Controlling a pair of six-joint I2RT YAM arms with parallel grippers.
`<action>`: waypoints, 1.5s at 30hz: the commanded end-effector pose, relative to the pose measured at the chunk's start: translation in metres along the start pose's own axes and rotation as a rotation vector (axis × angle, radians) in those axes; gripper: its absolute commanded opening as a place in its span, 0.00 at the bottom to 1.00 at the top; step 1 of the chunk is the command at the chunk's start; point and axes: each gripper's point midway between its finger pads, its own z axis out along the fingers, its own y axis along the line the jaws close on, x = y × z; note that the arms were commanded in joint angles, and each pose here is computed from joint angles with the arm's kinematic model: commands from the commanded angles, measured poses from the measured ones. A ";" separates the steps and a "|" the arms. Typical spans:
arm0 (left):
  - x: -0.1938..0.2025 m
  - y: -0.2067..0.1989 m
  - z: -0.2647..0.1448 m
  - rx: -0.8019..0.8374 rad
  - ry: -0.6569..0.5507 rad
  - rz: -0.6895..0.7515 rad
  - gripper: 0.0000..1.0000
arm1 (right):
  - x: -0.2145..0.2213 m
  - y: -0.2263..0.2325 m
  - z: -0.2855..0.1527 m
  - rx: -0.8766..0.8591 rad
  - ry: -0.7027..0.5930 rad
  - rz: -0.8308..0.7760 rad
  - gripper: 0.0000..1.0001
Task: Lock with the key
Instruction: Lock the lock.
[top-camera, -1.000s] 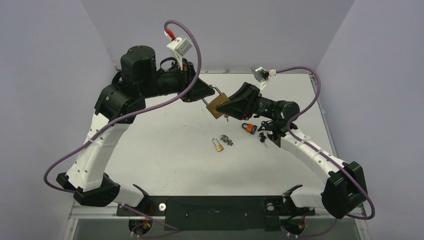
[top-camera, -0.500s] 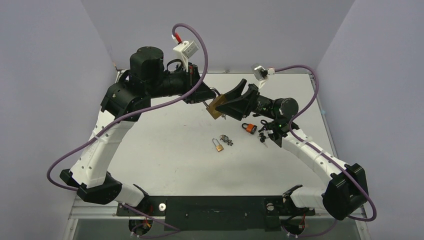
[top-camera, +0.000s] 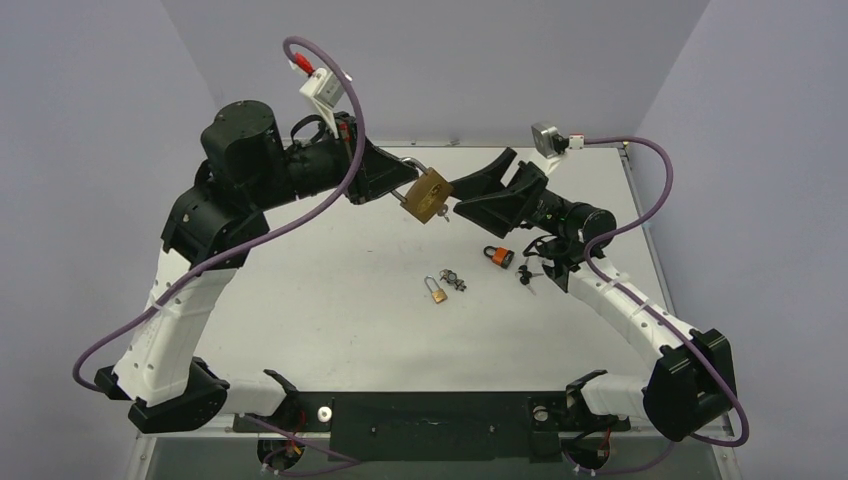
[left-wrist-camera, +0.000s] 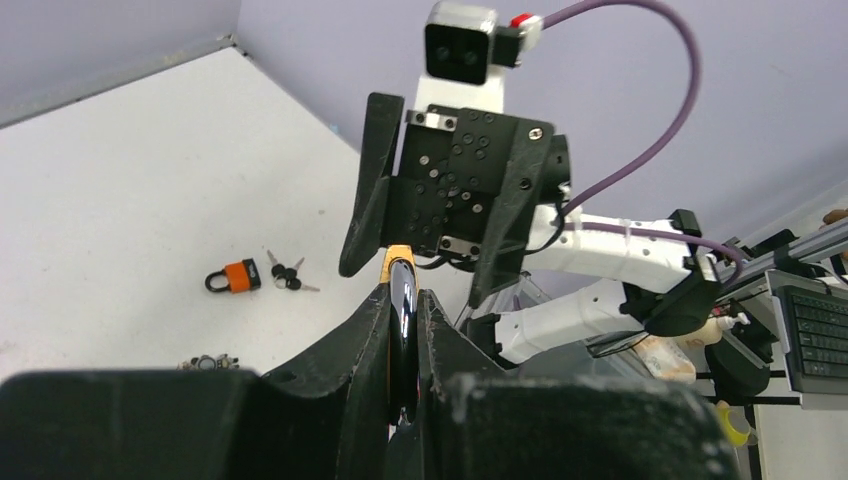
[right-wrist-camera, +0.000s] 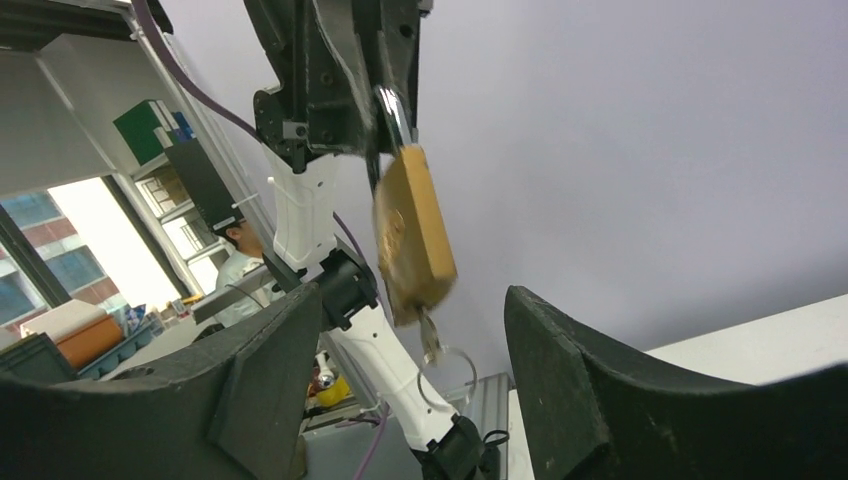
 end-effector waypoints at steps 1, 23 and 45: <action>-0.065 -0.051 -0.032 0.142 -0.265 0.089 0.00 | -0.006 0.024 -0.003 -0.073 -0.034 -0.055 0.61; -0.062 -0.046 -0.024 0.130 -0.239 0.080 0.00 | 0.004 0.021 0.014 -0.040 0.022 -0.068 0.25; -0.084 -0.019 -0.037 0.043 -0.311 0.115 0.00 | 0.013 0.001 -0.008 0.042 0.016 -0.062 0.00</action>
